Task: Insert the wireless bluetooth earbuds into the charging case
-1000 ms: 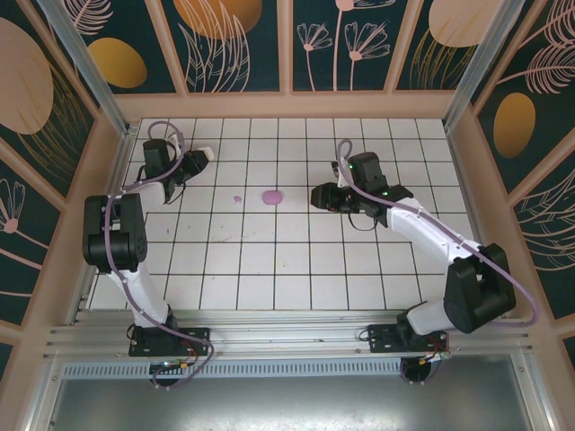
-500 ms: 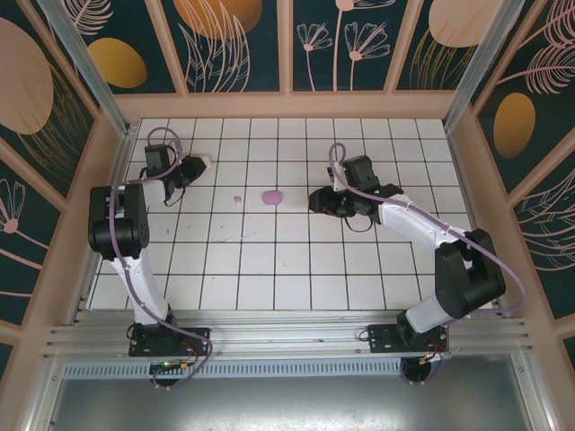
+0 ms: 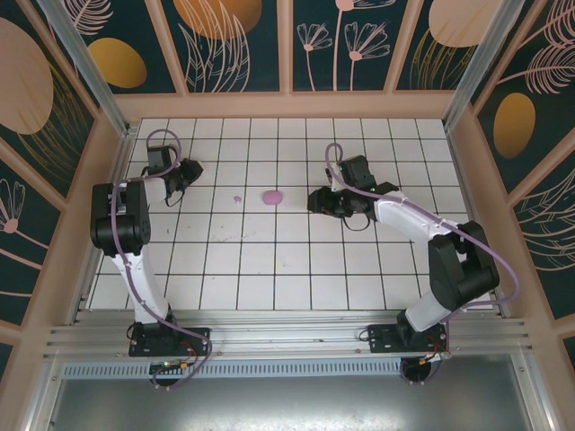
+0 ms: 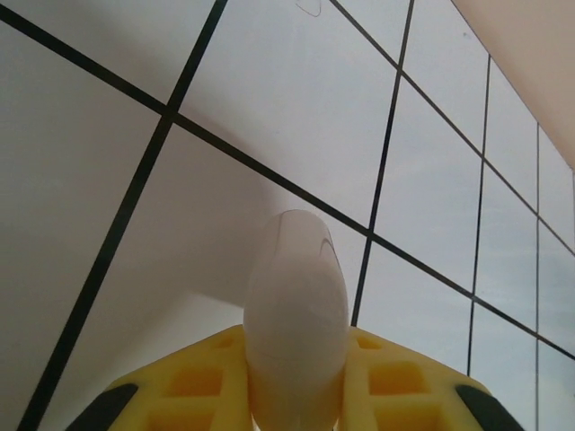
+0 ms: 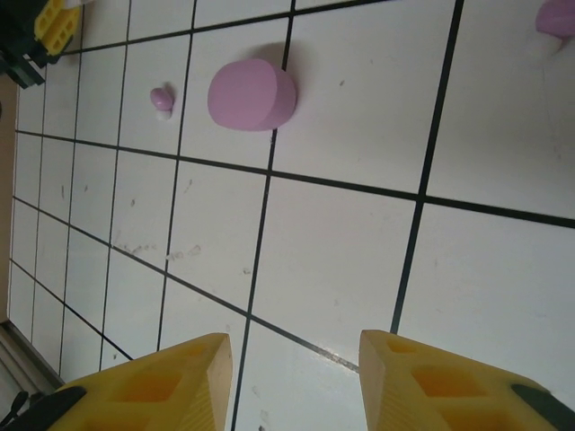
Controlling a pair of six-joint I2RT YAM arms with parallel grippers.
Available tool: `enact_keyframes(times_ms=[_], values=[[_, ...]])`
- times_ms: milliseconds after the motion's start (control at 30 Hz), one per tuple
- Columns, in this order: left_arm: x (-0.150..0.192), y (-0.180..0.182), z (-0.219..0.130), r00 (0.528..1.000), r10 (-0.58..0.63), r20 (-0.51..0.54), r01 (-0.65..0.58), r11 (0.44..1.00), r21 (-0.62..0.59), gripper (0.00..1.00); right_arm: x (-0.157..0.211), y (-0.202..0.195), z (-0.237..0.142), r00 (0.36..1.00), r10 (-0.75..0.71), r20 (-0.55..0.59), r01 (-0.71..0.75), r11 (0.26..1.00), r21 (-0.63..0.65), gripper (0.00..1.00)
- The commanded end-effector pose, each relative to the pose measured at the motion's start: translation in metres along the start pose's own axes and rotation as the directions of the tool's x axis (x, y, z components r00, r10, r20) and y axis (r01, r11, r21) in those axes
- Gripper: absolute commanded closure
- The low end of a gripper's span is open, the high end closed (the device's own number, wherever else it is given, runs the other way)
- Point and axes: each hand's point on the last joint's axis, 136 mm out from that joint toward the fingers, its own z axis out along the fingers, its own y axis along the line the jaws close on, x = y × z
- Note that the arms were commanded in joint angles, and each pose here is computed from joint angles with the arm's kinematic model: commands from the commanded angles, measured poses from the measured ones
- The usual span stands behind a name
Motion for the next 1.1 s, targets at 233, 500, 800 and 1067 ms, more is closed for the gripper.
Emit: enact_keyframes(times_ms=[233,500,800,1067], values=[[-0.019,-0.004,-0.008,0.994,0.110,0.009,-0.110,0.993,-0.049,0.60,-0.029,0.023,0.009,1.000,0.004,0.030,-0.004,1.000,0.009,0.56],[-0.031,-0.009,-0.030,0.982,0.188,0.023,-0.185,0.976,-0.115,0.52,-0.044,0.035,0.028,1.000,-0.019,0.000,0.019,0.998,0.064,0.54],[-0.016,-0.025,-0.089,0.964,0.258,0.056,-0.251,0.961,-0.117,0.48,-0.053,0.047,0.041,0.998,-0.058,0.014,0.055,0.982,0.182,0.42],[0.040,-0.046,-0.123,0.954,0.299,0.018,-0.298,0.954,-0.027,0.47,-0.050,0.044,0.074,0.998,-0.063,-0.021,0.066,0.941,0.331,0.27]])
